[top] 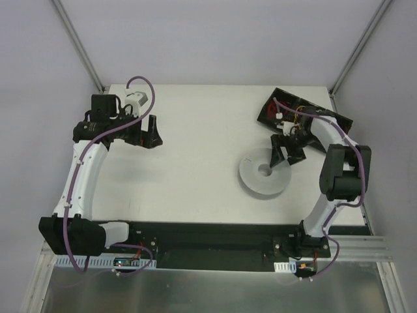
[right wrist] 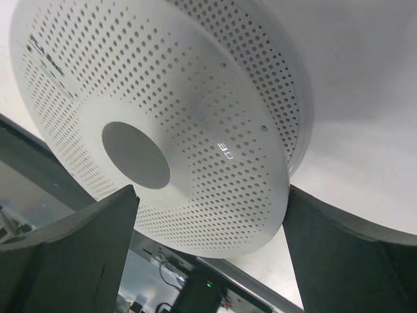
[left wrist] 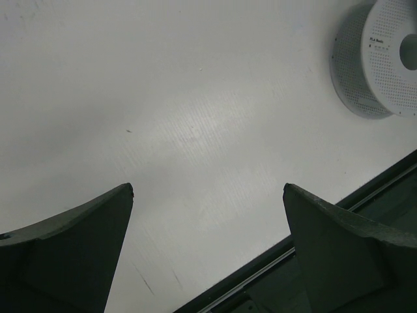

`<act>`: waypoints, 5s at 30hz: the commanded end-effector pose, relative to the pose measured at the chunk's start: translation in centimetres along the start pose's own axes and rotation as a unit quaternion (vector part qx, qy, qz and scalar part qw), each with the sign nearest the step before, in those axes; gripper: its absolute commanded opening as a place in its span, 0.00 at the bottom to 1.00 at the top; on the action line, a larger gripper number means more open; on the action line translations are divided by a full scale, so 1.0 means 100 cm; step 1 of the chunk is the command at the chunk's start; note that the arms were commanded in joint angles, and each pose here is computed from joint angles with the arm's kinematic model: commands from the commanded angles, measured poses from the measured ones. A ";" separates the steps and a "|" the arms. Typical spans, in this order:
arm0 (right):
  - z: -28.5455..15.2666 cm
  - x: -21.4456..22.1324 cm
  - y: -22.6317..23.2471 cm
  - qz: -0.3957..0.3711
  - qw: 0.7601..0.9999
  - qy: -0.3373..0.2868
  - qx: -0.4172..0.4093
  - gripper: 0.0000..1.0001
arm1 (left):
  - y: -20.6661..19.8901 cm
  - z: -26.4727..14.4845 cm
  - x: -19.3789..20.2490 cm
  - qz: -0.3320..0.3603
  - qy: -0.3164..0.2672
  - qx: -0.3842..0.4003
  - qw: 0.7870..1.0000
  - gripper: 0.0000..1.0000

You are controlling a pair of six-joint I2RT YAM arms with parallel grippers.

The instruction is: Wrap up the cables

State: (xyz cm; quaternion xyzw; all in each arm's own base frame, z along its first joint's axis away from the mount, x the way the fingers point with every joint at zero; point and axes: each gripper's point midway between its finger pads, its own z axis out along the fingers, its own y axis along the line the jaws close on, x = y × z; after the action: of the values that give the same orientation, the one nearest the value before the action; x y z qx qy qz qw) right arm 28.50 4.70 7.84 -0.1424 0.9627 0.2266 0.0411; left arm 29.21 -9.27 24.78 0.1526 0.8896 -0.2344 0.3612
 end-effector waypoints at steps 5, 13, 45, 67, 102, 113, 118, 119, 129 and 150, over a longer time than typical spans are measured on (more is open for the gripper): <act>0.054 -0.054 0.129 -0.096 0.988 0.029 -0.119 0.90 | -0.002 0.013 0.006 -0.021 0.014 0.020 0.999 0.99; 0.038 -0.101 0.177 -0.190 0.975 -0.003 -0.113 0.91 | -0.006 0.016 -0.001 -0.040 0.015 0.036 0.998 0.99; -0.199 -0.074 -0.182 0.044 0.948 -0.140 0.282 0.52 | -0.024 0.018 -0.035 0.031 -0.044 0.095 0.994 0.99; -0.180 -0.112 -0.247 0.038 0.916 -0.119 0.382 0.37 | -0.008 0.033 -0.018 0.004 -0.016 0.069 0.997 0.99; -0.373 -0.138 -0.104 -0.049 0.810 -0.401 0.425 0.01 | -0.010 0.018 -0.035 0.007 -0.045 0.045 0.998 0.99; -0.466 -0.170 -0.050 -0.097 0.705 -0.547 0.441 0.01 | -0.011 0.012 -0.045 0.002 -0.065 0.035 0.997 0.99; -0.519 -0.176 -0.018 -0.124 0.628 -0.615 0.461 0.01 | -0.009 0.011 -0.052 0.005 -0.074 0.027 0.997 0.99; -0.530 -0.175 -0.013 -0.126 0.611 -0.627 0.467 0.01 | -0.009 0.010 -0.055 0.006 -0.077 0.028 0.997 0.99; -0.551 -0.173 0.076 -0.196 0.577 -0.708 0.358 0.01 | -0.009 0.003 -0.075 -0.010 -0.110 0.016 0.994 0.99; -0.479 -0.150 0.320 -0.364 0.594 -0.712 -0.087 0.01 | -0.093 -0.035 -0.096 0.104 -0.171 0.233 0.952 0.99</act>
State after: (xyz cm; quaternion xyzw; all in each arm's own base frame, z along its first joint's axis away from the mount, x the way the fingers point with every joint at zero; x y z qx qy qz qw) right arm 36.49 11.29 63.95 -0.2404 0.5236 0.2465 0.7793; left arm 31.40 -14.56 33.70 0.2271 0.7739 -0.3732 0.4584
